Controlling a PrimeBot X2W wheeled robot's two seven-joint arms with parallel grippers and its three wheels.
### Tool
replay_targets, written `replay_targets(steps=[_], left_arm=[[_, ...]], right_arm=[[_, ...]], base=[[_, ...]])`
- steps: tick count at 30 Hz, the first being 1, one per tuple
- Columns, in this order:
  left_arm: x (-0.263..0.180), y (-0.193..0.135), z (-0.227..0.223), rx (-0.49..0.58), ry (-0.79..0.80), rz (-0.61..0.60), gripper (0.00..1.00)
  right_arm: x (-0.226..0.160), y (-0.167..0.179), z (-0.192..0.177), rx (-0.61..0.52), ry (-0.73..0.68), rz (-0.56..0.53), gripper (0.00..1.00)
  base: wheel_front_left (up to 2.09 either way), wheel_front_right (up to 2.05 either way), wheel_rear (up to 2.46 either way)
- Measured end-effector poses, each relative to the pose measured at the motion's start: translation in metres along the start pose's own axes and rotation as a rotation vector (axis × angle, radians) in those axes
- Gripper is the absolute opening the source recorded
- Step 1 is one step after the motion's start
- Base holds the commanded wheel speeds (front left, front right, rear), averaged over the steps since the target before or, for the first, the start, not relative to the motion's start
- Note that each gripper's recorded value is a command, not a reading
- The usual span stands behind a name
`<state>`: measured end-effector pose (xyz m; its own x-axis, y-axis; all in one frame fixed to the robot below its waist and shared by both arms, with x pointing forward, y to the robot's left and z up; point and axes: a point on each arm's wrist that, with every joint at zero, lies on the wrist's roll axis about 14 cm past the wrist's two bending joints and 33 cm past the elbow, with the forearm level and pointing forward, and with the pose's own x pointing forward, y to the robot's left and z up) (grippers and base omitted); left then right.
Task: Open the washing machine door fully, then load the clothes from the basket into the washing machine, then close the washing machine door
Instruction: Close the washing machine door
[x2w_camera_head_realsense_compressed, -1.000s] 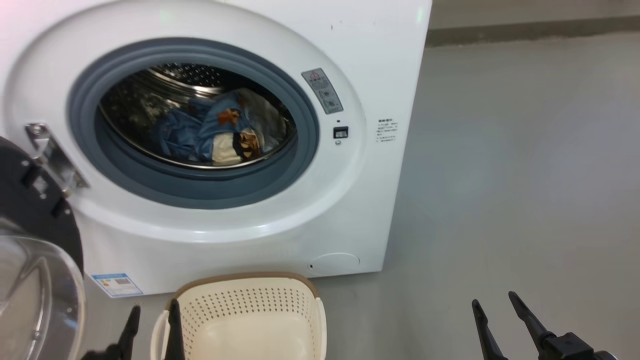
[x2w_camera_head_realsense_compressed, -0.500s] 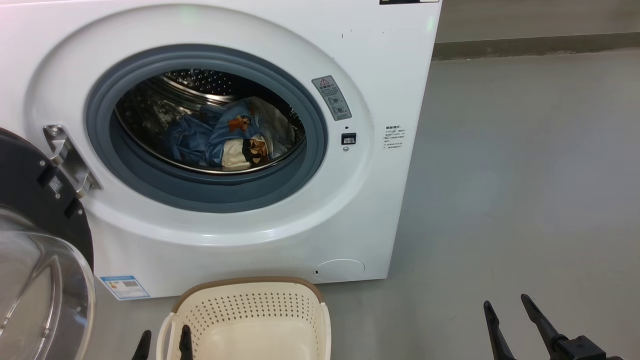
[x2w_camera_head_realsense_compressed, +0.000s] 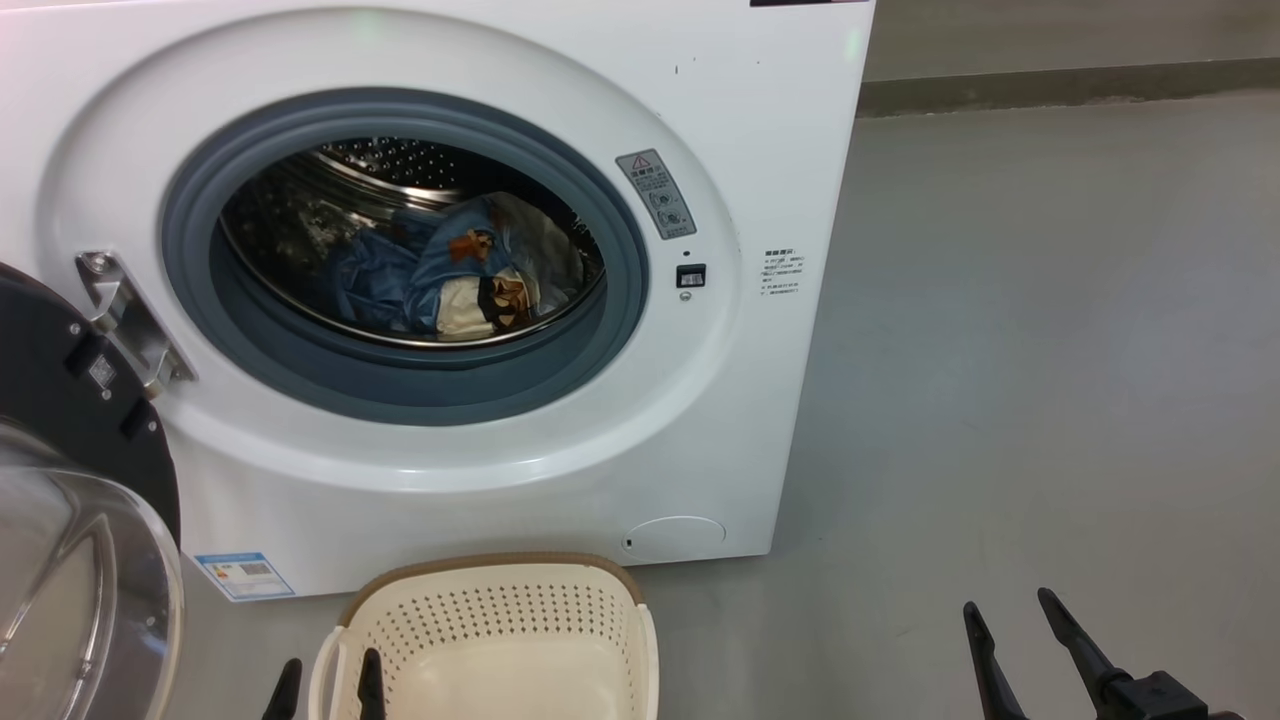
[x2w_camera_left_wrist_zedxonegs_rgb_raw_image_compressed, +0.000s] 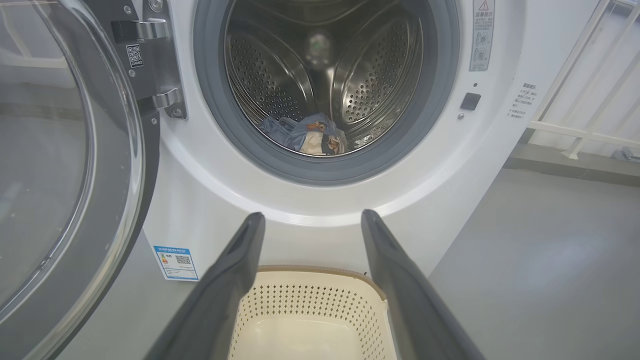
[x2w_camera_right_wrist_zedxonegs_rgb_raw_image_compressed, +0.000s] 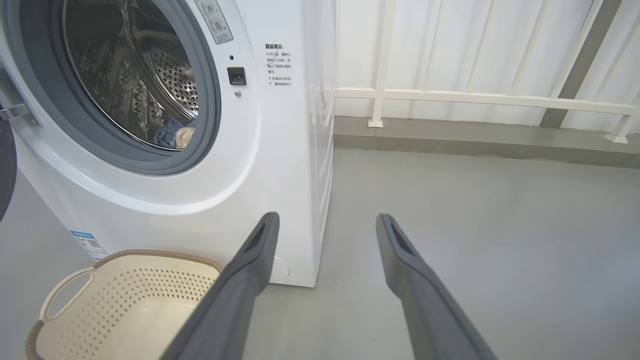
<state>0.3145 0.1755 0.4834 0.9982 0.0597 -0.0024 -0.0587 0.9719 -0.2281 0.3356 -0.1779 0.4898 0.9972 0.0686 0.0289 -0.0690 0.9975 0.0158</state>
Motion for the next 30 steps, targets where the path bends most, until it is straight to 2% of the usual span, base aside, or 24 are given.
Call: replay_targets(steps=[30], left_arm=[[0.0048,-0.0033,0.0016,0.0,-0.004,-0.017,1.0]], right_arm=[[-0.0029,-0.0041,-0.0023,0.001,0.008,-0.015,1.0]], base=[[0.0,0.0,0.0]])
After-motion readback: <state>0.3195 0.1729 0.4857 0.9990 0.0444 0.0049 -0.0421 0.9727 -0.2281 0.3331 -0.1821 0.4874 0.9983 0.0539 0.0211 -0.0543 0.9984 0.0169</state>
